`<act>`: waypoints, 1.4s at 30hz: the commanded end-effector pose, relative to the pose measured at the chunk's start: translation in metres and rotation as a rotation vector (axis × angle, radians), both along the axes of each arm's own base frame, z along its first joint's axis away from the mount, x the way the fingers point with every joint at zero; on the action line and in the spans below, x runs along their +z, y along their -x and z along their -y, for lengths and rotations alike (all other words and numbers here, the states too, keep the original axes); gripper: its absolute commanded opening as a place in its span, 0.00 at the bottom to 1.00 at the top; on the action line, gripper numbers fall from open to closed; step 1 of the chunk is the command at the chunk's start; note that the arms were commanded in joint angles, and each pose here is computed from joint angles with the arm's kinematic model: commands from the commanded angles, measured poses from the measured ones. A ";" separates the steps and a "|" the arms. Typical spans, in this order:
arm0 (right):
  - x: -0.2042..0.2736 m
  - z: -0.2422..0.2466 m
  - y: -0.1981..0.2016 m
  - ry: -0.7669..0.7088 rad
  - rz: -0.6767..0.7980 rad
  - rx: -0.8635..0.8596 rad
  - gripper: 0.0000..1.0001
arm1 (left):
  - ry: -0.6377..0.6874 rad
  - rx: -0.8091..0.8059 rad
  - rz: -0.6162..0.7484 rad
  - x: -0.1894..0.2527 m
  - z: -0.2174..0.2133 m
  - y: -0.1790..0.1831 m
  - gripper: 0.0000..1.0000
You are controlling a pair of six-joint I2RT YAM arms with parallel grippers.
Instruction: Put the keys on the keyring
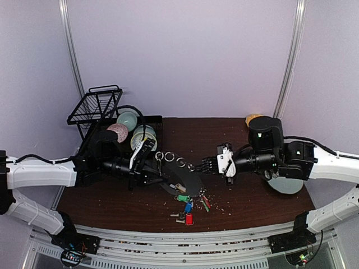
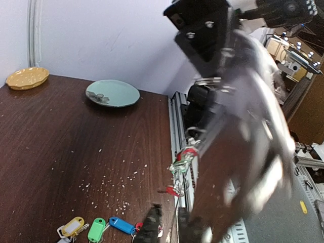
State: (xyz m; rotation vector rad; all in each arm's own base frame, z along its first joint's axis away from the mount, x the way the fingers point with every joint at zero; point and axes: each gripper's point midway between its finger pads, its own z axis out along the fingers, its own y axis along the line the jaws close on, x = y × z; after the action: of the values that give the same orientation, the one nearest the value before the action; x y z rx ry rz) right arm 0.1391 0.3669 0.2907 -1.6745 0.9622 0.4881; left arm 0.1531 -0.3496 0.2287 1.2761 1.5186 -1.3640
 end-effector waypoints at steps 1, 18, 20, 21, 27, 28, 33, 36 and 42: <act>0.059 -0.008 0.024 -0.313 -0.223 0.157 0.00 | 0.015 0.061 0.017 0.001 0.001 -0.015 0.48; 0.074 -0.015 0.004 -0.469 -0.625 0.109 0.00 | 0.160 0.481 0.486 0.097 -0.074 -0.029 0.67; 0.077 -0.017 0.009 -0.502 -0.620 0.132 0.00 | 0.176 0.424 0.509 0.113 -0.061 -0.022 0.59; 0.076 -0.019 0.010 -0.509 -0.599 0.135 0.00 | 0.187 0.402 0.536 0.120 -0.054 -0.017 0.58; 0.072 -0.027 0.024 -0.500 -0.392 0.178 0.00 | 0.234 0.230 0.681 0.144 -0.024 0.011 0.50; 0.068 -0.029 0.026 -0.482 -0.328 0.178 0.00 | 0.228 0.200 0.695 0.144 -0.021 0.013 0.50; 0.058 -0.038 0.027 -0.406 -0.028 0.170 0.00 | 0.117 0.096 0.817 0.121 -0.011 0.014 0.51; 0.060 -0.041 0.021 -0.393 0.112 0.149 0.00 | 0.130 0.087 0.888 0.122 -0.014 0.018 0.50; 0.069 -0.048 0.016 -0.355 0.315 0.168 0.00 | 0.127 0.079 0.951 0.119 -0.020 0.022 0.47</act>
State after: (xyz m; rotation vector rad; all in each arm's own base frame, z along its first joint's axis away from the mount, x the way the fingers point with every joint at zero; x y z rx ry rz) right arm 0.1178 0.4127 0.3325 -1.4682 0.6465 0.6488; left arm 0.1368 -0.3344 0.3445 1.4282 0.8762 -0.6681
